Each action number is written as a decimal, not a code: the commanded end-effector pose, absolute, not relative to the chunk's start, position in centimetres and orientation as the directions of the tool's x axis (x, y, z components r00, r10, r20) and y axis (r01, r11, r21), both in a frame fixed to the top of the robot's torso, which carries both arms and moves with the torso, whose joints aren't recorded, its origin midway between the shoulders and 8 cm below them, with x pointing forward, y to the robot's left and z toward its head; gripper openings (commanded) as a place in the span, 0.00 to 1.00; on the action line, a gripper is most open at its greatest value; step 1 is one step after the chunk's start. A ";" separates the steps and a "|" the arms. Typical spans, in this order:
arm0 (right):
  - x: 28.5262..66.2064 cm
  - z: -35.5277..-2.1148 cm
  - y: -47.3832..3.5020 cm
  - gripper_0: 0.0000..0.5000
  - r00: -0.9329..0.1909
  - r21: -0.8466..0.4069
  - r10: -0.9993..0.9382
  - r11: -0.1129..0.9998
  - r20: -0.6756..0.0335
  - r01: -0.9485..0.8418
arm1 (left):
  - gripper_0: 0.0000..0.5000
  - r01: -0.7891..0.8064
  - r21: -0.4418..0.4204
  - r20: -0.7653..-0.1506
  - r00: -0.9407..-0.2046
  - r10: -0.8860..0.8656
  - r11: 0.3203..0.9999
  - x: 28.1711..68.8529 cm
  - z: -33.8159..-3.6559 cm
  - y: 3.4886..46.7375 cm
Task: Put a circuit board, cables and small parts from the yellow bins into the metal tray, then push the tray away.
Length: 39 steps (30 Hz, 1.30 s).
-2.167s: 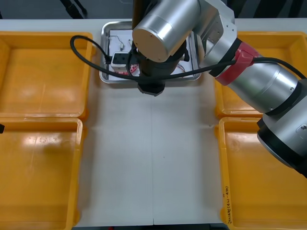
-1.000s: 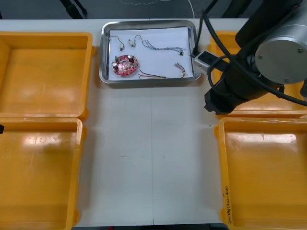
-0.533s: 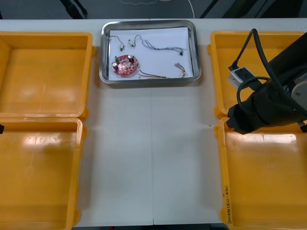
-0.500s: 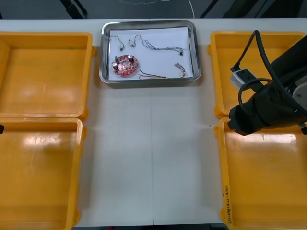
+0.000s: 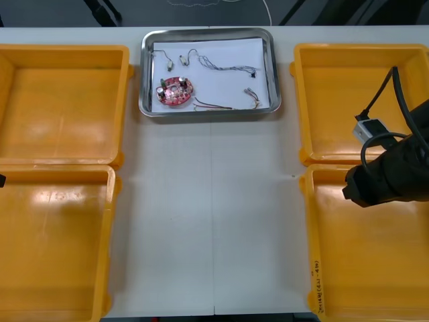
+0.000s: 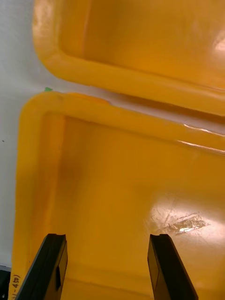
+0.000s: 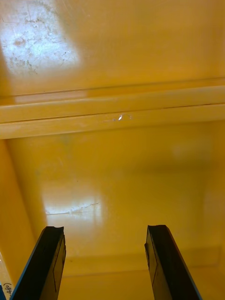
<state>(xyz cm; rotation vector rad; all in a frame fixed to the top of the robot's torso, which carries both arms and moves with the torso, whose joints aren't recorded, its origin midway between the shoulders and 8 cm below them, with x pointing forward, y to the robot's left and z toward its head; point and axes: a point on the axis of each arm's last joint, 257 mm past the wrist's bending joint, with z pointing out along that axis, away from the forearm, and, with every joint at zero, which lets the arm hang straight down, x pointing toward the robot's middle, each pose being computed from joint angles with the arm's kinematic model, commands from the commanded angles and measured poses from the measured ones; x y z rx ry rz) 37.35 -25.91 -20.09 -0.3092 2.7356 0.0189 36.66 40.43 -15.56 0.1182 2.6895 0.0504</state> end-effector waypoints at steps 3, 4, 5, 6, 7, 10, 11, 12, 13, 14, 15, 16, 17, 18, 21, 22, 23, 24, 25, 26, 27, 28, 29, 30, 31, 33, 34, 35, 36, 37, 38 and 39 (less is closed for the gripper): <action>37.0 -20.0 -28.9 1.00 -0.912 -0.049 -0.094 0.995 -0.399 -0.082 | 1.00 -0.022 0.075 -0.453 -0.891 0.014 0.997 36.2 -14.0 42.2; 37.0 -20.0 -29.0 1.00 -0.911 -0.048 -0.091 0.996 -0.402 -0.078 | 1.00 -0.022 0.075 -0.453 -0.891 0.014 0.997 36.2 -14.0 42.2; 37.0 -20.1 -29.1 1.00 -0.911 -0.040 -0.081 0.997 -0.404 -0.070 | 1.00 -0.022 0.075 -0.453 -0.891 0.014 0.997 36.2 -14.0 42.2; 36.9 -20.3 -29.0 1.00 -0.911 -0.032 -0.073 0.997 -0.405 -0.066 | 1.00 -0.022 0.075 -0.453 -0.891 0.014 0.997 36.2 -14.0 42.2; 36.9 -20.4 -29.0 1.00 -0.912 -0.028 -0.068 0.998 -0.405 -0.062 | 1.00 -0.022 0.075 -0.453 -0.891 0.014 0.997 36.2 -14.0 42.2; 36.8 -20.8 -29.0 1.00 -0.911 -0.007 -0.040 0.999 -0.410 -0.041 | 1.00 -0.022 0.075 -0.453 -0.891 0.014 0.997 36.2 -14.0 42.2; 36.9 -20.8 -29.0 1.00 -0.911 -0.007 -0.037 0.999 -0.412 -0.037 | 1.00 -0.022 0.075 -0.453 -0.891 0.014 0.997 36.2 -14.0 42.2; 36.8 -20.7 -29.1 1.00 -0.911 -0.005 -0.031 0.999 -0.411 -0.032 | 1.00 -0.022 0.075 -0.453 -0.891 0.014 0.997 36.2 -14.0 42.2; 36.8 -20.7 -29.2 1.00 -0.912 -0.003 -0.025 1.000 -0.410 -0.027 | 1.00 -0.022 0.075 -0.453 -0.891 0.014 0.997 36.2 -14.0 42.2; 36.9 -20.7 -29.1 1.00 -0.911 0.000 -0.023 1.000 -0.412 -0.025 | 1.00 -0.022 0.075 -0.453 -0.891 0.014 0.997 36.2 -14.0 42.2; 36.8 -20.6 -29.2 1.00 -0.912 0.003 -0.017 1.000 -0.411 -0.020 | 1.00 -0.022 0.075 -0.453 -0.891 0.014 0.997 36.2 -14.0 42.2; 36.8 -20.6 -29.2 1.00 -0.912 0.011 -0.008 1.000 -0.411 -0.014 | 1.00 -0.022 0.075 -0.453 -0.891 0.014 0.997 36.2 -14.0 42.2; 36.8 -20.7 -29.2 1.00 -0.912 0.014 -0.006 1.000 -0.410 -0.013 | 1.00 -0.022 0.075 -0.453 -0.891 0.014 0.997 36.2 -14.0 42.2; 36.7 -20.6 -29.1 1.00 -0.912 0.022 0.001 1.000 -0.410 -0.009 | 1.00 -0.022 0.075 -0.453 -0.891 0.014 0.997 36.2 -14.0 42.2; 36.7 -20.7 -28.9 1.00 -0.913 0.035 0.006 0.999 -0.409 -0.009 | 1.00 -0.022 0.075 -0.453 -0.891 0.014 0.997 36.2 -14.0 42.2; 36.7 -20.6 -28.9 1.00 -0.912 0.036 0.007 0.999 -0.409 -0.009 | 1.00 -0.022 0.075 -0.453 -0.891 0.014 0.997 36.2 -14.0 42.2; 36.8 -20.5 -28.8 1.00 -0.911 0.038 0.008 0.999 -0.412 -0.008 | 1.00 -0.022 0.075 -0.453 -0.891 0.014 0.997 36.2 -14.0 42.2; 36.7 -20.6 -28.8 1.00 -0.912 0.041 0.010 0.999 -0.410 -0.007 | 1.00 -0.022 0.075 -0.453 -0.891 0.014 0.997 36.2 -14.0 42.2; 36.7 -20.5 -28.8 1.00 -0.912 0.042 0.013 0.999 -0.410 -0.005 | 1.00 -0.022 0.075 -0.453 -0.891 0.014 0.997 36.2 -14.0 42.2; 36.7 -20.6 -28.8 1.00 -0.912 0.045 0.014 0.999 -0.409 -0.005 | 1.00 -0.022 0.075 -0.453 -0.891 0.014 0.997 36.2 -14.0 42.2; 36.8 -20.4 -28.7 1.00 -0.911 0.049 0.017 0.999 -0.413 -0.004 | 1.00 -0.022 0.075 -0.453 -0.891 0.014 0.997 36.2 -14.0 42.2; 36.8 -20.4 -28.7 1.00 -0.910 0.052 0.018 0.999 -0.413 -0.003 | 1.00 -0.022 0.075 -0.453 -0.891 0.014 0.997 36.2 -14.0 42.2; 36.8 -20.3 -28.7 1.00 -0.910 0.053 0.019 0.999 -0.414 -0.003 | 1.00 -0.022 0.075 -0.453 -0.891 0.014 0.997 36.2 -14.0 42.2; 36.7 -20.3 -28.8 1.00 -0.911 0.055 0.021 0.998 -0.413 -0.002 | 1.00 -0.022 0.075 -0.453 -0.891 0.014 0.997 36.2 -14.0 42.2; 36.9 -20.1 -28.9 1.00 -0.908 0.059 0.027 0.998 -0.417 0.002 | 1.00 -0.022 0.075 -0.453 -0.891 0.014 0.997 36.2 -14.0 42.2; 37.0 -19.8 -29.1 1.00 -0.905 0.063 0.031 0.998 -0.424 0.005 | 1.00 -0.022 0.075 -0.453 -0.891 0.014 0.997 36.2 -14.0 42.2; 37.0 -19.6 -29.3 1.00 -0.904 0.066 0.037 0.998 -0.427 0.010 | 1.00 -0.022 0.075 -0.453 -0.891 0.014 0.997 36.2 -14.0 42.2; 37.1 -19.5 -29.4 1.00 -0.903 0.070 0.039 0.998 -0.429 0.010 | 1.00 -0.022 0.075 -0.453 -0.891 0.014 0.997 36.2 -14.0 42.2; 37.1 -19.4 -29.5 1.00 -0.902 0.072 0.043 0.997 -0.430 0.013 | 1.00 -0.022 0.075 -0.453 -0.891 0.014 0.997 36.2 -14.0 42.2; 37.2 -19.3 -29.6 1.00 -0.903 0.082 0.051 0.997 -0.428 0.017 | 1.00 -0.022 0.075 -0.453 -0.891 0.014 0.997 36.2 -14.0 42.2; 37.2 -19.4 -29.8 1.00 -0.905 0.097 0.063 0.995 -0.421 0.024 | 1.00 -0.022 0.075 -0.453 -0.891 0.014 0.997 36.2 -14.0 42.2; 37.2 -19.4 -30.0 1.00 -0.906 0.104 0.069 0.994 -0.418 0.028 | 1.00 -0.022 0.075 -0.453 -0.891 0.014 0.997 36.2 -14.0 42.2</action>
